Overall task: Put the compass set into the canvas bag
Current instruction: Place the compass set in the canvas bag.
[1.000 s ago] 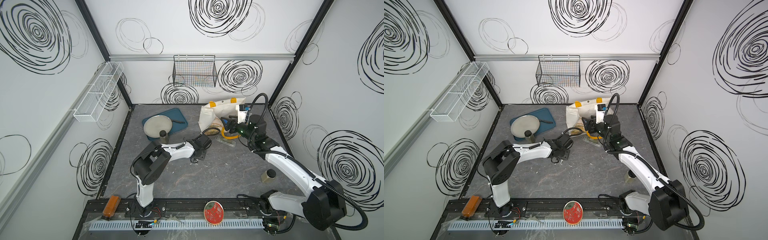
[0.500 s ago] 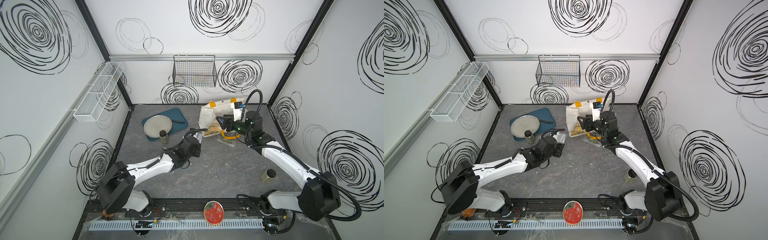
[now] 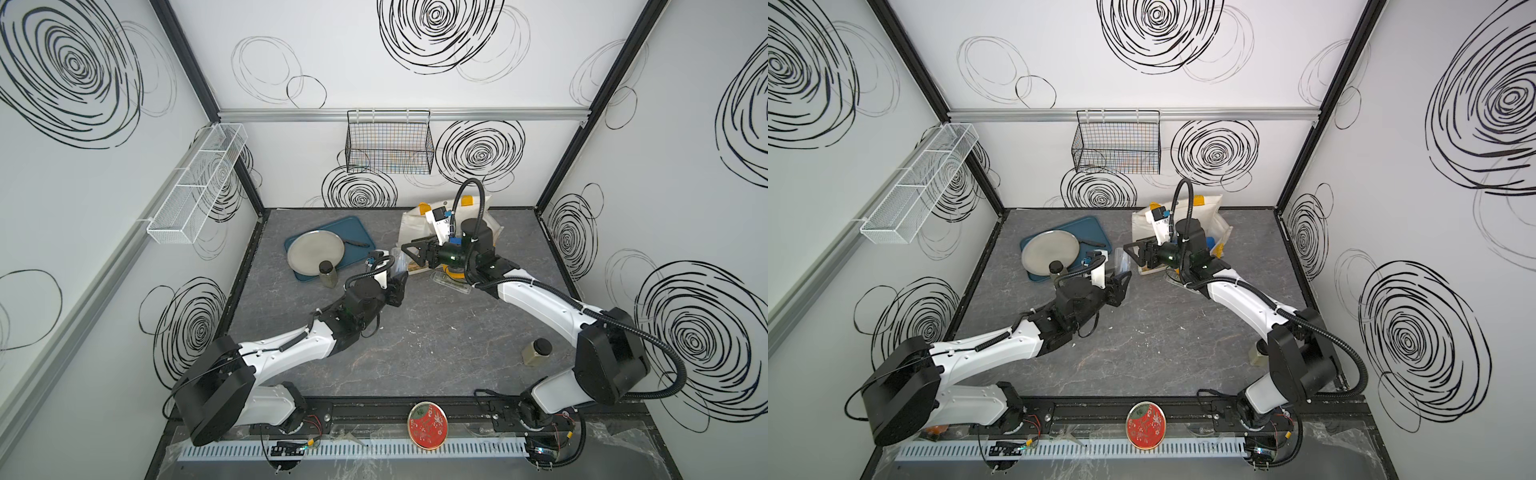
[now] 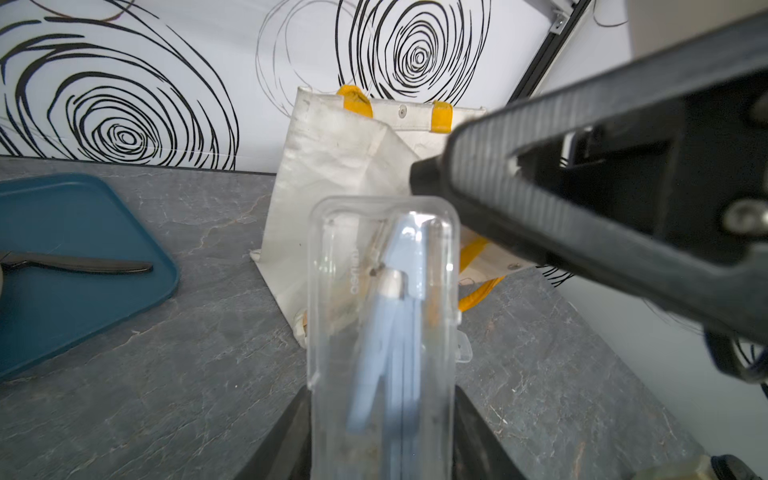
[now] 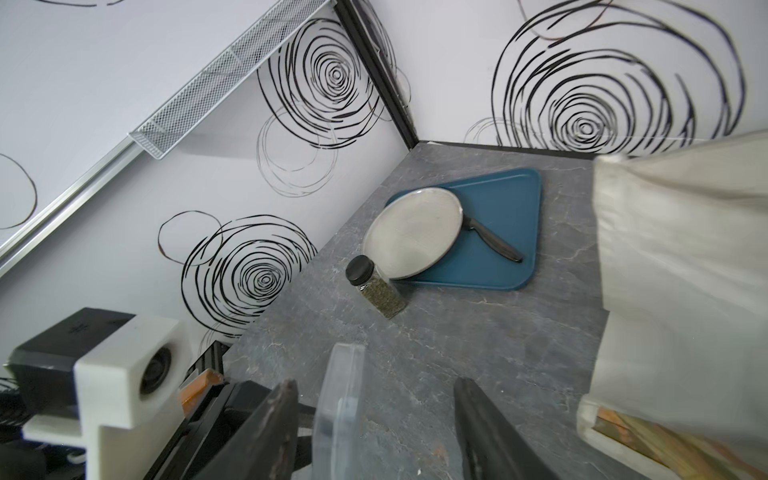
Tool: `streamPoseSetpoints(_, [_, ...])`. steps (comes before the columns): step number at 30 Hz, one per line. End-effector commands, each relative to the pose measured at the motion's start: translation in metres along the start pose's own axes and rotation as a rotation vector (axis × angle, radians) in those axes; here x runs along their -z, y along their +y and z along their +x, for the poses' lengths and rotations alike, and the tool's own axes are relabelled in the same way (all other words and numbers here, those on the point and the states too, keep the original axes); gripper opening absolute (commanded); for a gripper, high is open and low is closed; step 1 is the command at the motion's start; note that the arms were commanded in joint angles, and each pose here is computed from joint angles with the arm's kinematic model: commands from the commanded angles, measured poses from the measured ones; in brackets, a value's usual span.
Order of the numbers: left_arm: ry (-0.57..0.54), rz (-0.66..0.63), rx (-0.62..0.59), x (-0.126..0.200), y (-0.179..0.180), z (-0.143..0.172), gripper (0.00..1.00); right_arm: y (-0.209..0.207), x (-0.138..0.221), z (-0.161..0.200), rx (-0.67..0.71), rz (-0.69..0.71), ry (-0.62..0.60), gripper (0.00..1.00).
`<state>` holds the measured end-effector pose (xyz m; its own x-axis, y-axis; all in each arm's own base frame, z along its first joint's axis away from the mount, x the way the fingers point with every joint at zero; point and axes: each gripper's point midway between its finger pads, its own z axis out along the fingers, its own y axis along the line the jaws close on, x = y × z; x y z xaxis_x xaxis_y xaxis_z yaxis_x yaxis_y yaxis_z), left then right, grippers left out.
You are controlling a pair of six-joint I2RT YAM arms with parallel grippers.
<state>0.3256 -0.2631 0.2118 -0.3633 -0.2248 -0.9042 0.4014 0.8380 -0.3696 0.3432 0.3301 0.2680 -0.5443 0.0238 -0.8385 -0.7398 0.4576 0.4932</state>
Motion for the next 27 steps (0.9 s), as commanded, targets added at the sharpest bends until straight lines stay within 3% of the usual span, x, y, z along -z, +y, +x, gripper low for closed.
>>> streamPoseSetpoints(1, [-0.085, 0.032, 0.014, 0.0, -0.007, -0.022, 0.45, 0.018, -0.01, -0.006, 0.017, -0.055, -0.006, 0.62])
streamPoseSetpoints(7, [-0.07, -0.003, 0.004, -0.001, -0.001, -0.018, 0.45, 0.024, -0.024, -0.002, -0.008, -0.079, -0.005, 0.52])
streamPoseSetpoints(20, [-0.004, -0.141, -0.105, -0.005, 0.016, -0.006, 0.45, 0.02, -0.041, 0.003, -0.068, -0.085, 0.009, 0.18])
streamPoseSetpoints(25, [0.0, -0.142, -0.117, -0.006, 0.014, -0.004, 0.46, 0.019, -0.045, 0.004, -0.074, -0.081, 0.011, 0.12])
streamPoseSetpoints(27, [0.001, -0.148, -0.118, -0.005, 0.016, -0.003, 0.53, 0.019, -0.046, 0.003, -0.074, -0.081, 0.009, 0.11])
